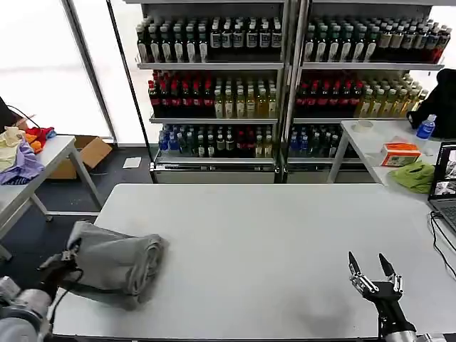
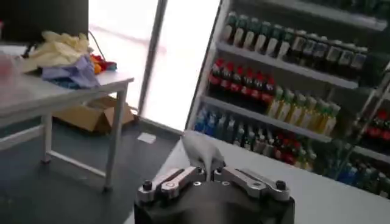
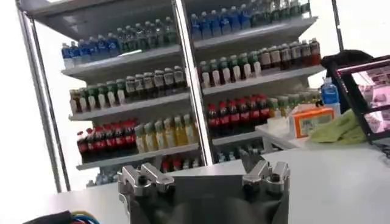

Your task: Fold and organize the clothes.

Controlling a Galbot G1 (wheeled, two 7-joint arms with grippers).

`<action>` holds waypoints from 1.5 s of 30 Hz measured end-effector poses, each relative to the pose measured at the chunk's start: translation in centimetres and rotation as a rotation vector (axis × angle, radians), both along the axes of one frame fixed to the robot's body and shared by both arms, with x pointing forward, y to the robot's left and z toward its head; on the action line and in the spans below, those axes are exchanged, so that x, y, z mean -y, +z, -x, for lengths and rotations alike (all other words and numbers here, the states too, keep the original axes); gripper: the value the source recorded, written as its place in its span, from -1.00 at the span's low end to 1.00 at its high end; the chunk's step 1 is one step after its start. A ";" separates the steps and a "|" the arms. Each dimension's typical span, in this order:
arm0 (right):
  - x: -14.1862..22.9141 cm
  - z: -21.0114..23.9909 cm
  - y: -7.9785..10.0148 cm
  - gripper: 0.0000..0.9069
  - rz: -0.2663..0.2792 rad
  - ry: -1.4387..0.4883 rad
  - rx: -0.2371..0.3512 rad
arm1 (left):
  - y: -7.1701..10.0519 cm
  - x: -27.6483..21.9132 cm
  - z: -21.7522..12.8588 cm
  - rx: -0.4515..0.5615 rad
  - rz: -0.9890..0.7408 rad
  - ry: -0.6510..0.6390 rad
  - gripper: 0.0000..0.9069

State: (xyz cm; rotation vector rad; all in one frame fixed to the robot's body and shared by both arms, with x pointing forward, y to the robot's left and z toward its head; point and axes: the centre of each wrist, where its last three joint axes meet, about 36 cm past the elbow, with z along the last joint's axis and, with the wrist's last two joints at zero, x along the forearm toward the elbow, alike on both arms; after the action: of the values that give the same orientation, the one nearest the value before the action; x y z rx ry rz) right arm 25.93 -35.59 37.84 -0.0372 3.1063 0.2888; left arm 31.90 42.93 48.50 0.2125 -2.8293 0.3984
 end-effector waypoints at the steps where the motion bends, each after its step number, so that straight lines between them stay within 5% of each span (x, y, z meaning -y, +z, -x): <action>1: 0.0 0.0 0.0 1.00 0.000 0.000 0.000 | 0.8 -0.7 -0.1 0.006 -0.009 0.003 -0.98; 8: 0.5 0.0 0.0 1.00 0.001 -0.015 0.002 | 5.3 -2.4 -0.3 0.067 -0.050 0.002 -0.98; 13: 1.4 -0.1 0.1 1.00 0.012 -0.035 0.004 | 6.3 0.1 0.3 0.095 -0.064 -0.040 -0.98; 29: 1.7 0.5 -0.1 1.00 0.008 -0.067 -0.011 | -2.4 18.0 0.2 -0.071 0.125 -0.294 -0.96; 30: 1.6 0.6 -0.1 1.00 0.006 -0.066 -0.015 | -2.6 19.0 0.1 -0.079 0.143 -0.312 -0.89; 32: 1.3 0.6 0.0 1.00 0.001 -0.059 -0.023 | -2.9 21.1 -0.2 -0.095 0.185 -0.347 -0.16; 33: 1.1 0.6 0.0 1.00 -0.001 -0.054 -0.028 | -3.0 21.9 -0.5 -0.100 0.203 -0.358 0.84; 34: 0.9 0.5 0.1 1.00 -0.005 -0.047 -0.034 | -3.1 22.7 -0.8 -0.103 0.220 -0.365 1.00; 45: -3.5 -1.1 1.9 1.00 -0.064 0.082 -0.139 | -1.3 27.5 -4.6 -0.060 0.399 -0.431 1.00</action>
State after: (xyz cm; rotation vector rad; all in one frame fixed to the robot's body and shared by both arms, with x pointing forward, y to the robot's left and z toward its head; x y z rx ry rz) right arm 27.02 -32.14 39.71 -0.1498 3.2357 0.4099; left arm 36.51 15.40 47.19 -0.4479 -2.5662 0.8154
